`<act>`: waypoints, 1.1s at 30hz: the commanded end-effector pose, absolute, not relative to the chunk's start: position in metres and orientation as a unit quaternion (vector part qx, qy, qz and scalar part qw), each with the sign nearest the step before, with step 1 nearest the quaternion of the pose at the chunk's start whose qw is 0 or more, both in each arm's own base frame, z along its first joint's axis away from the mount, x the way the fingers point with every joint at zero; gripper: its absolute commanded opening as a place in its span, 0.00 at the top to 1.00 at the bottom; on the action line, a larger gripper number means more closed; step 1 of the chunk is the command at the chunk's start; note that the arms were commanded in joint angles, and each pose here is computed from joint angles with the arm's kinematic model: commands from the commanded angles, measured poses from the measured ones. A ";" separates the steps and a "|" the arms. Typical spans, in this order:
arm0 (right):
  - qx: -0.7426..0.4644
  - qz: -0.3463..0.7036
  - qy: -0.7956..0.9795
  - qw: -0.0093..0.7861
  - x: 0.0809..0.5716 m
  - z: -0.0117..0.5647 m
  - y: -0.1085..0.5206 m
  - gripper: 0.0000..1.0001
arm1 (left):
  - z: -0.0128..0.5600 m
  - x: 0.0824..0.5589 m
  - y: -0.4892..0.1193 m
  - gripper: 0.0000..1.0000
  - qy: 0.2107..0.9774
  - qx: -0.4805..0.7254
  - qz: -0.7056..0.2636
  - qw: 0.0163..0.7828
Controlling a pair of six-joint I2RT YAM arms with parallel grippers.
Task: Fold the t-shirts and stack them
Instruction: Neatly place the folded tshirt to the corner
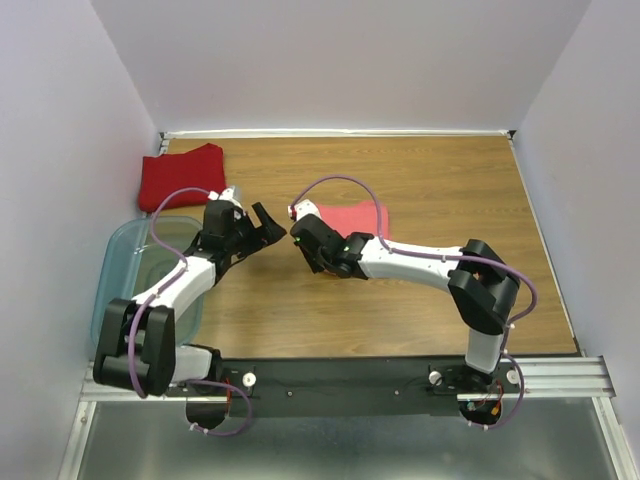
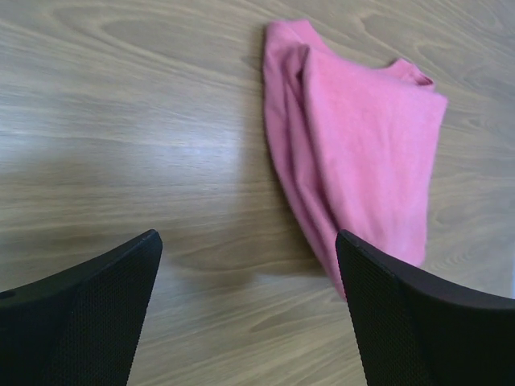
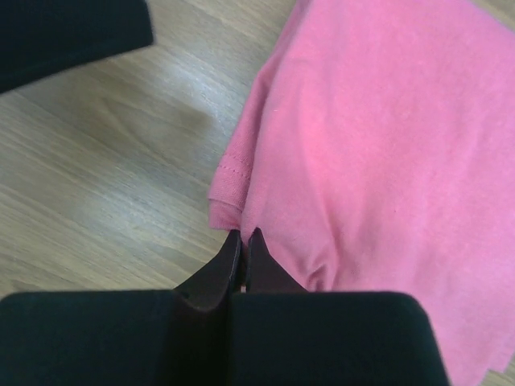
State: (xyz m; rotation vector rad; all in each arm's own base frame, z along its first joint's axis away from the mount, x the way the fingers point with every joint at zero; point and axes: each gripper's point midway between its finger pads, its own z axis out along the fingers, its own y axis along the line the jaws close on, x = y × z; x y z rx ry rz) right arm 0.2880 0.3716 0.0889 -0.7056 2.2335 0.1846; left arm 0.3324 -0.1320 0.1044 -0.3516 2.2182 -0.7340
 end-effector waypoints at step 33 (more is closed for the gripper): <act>-0.244 0.171 0.873 0.387 0.281 0.092 0.378 0.99 | 0.027 0.361 -0.229 0.54 0.888 -0.144 -0.324 0.294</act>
